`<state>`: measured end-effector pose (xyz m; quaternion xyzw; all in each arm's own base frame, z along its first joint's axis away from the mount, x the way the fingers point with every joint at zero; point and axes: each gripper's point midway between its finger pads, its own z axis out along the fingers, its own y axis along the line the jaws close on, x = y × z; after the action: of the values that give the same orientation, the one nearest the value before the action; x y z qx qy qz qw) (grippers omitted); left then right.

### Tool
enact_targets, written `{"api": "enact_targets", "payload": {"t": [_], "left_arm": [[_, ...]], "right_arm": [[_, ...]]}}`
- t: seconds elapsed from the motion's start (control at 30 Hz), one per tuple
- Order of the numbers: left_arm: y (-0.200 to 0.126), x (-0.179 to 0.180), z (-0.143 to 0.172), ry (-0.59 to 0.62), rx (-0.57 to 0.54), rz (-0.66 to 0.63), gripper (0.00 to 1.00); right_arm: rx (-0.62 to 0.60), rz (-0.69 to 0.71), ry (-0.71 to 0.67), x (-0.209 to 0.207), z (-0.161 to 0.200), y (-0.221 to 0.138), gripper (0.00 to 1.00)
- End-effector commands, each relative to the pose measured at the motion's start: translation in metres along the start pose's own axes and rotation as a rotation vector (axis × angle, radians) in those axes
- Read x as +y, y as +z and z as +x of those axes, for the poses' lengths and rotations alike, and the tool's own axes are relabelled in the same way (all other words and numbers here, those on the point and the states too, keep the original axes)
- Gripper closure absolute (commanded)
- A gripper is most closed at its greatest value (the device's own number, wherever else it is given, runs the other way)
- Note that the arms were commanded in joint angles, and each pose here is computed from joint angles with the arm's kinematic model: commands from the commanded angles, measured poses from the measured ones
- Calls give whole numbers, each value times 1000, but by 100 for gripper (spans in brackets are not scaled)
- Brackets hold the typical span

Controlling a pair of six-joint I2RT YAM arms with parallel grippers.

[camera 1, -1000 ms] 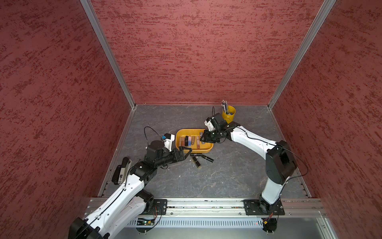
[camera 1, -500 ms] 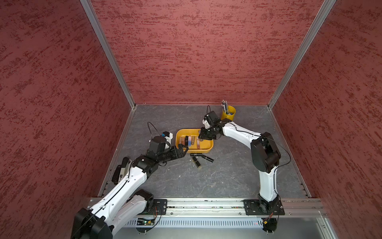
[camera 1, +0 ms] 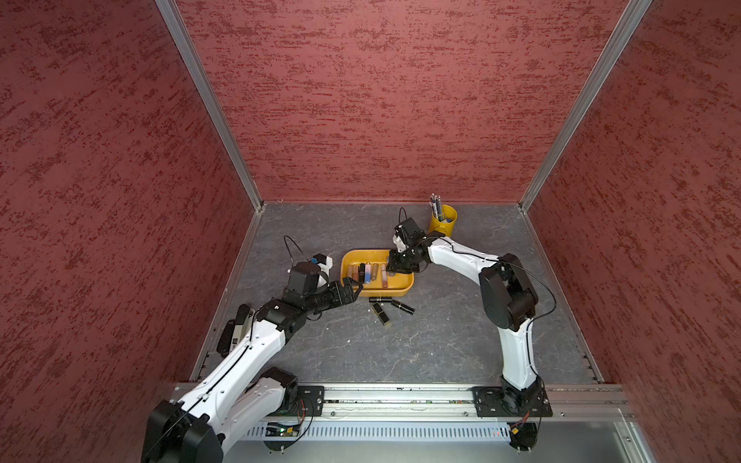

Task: Put the lipstick into the storage box
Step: Place the lipstick in the storage box.

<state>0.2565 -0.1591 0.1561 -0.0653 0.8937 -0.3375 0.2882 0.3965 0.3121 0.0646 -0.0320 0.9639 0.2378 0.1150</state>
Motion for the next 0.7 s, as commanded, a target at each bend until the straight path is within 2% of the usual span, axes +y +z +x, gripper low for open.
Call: {"api": "enact_targets", "payload": {"t": [0.0,0.33,0.67], "left_arm": [[-2,-2,-3,18,-10,14,0],[-6,0,-2,11,-14,11,0],[-7,2,-2,5,-14,7,0]], "right_arm": [[-13,32,-5,-11,-7,8,84],[2,13,16,-14,-8,20,83],[18,-3,23,-13,-6,25,73]]}}
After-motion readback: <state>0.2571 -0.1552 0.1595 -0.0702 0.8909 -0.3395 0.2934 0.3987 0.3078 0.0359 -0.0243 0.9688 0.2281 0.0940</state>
